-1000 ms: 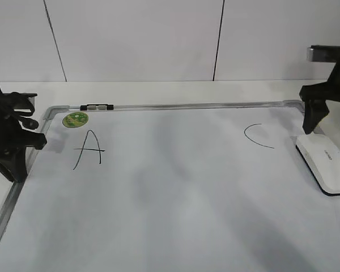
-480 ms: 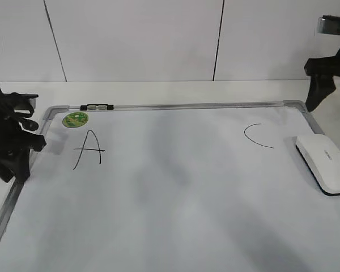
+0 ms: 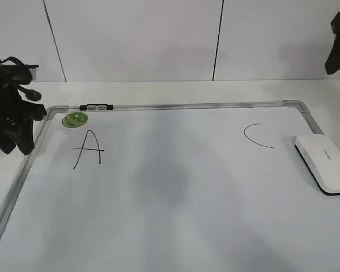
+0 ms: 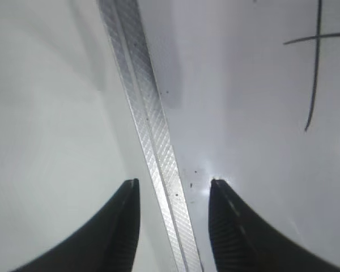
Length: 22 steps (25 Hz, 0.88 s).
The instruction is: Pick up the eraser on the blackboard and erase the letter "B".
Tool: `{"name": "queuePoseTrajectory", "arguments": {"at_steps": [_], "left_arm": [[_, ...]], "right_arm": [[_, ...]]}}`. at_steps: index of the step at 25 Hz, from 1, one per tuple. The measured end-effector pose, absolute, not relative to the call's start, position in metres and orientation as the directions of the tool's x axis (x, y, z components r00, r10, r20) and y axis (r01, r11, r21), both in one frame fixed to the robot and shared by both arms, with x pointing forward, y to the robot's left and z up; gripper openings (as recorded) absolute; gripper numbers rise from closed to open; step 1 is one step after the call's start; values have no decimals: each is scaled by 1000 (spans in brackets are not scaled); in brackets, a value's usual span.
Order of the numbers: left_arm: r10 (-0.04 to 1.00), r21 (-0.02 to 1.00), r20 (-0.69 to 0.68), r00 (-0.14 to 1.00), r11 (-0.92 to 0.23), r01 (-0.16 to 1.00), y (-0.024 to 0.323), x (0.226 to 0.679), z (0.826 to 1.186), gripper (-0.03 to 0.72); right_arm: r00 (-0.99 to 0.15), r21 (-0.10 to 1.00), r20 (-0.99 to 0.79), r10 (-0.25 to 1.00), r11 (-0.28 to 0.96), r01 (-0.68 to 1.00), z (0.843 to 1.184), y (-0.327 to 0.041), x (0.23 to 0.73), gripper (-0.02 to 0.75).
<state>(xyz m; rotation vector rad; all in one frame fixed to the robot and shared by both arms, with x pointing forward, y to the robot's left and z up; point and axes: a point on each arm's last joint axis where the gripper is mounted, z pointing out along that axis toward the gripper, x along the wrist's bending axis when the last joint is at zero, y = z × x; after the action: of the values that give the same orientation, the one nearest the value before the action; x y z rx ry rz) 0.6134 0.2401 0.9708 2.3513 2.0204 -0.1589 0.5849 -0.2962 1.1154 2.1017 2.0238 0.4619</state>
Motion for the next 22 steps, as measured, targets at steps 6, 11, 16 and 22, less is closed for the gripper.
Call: {"name": "queuePoseTrajectory", "arguments": {"at_steps": [6,11,16,22], "left_arm": [[982,85,-100,163,-155,984,242,600,1021,287],[979,247,-94,180,-152,957,246,571,1084,267],[977,423,-85,196,-143,895,252,528,1145,261],[973,590,-82,216,-127,797,260,464,1198,255]], "right_arm": [[11,435,93,996,-51,899,1150,-296,557,587],[7,474,93,996,-50,879,1166,-295,509,586],[6,494,83,997,-46,868,1166,-295,453,586],[3,572,40,999,-26,820,1168,-297,389,585]]}}
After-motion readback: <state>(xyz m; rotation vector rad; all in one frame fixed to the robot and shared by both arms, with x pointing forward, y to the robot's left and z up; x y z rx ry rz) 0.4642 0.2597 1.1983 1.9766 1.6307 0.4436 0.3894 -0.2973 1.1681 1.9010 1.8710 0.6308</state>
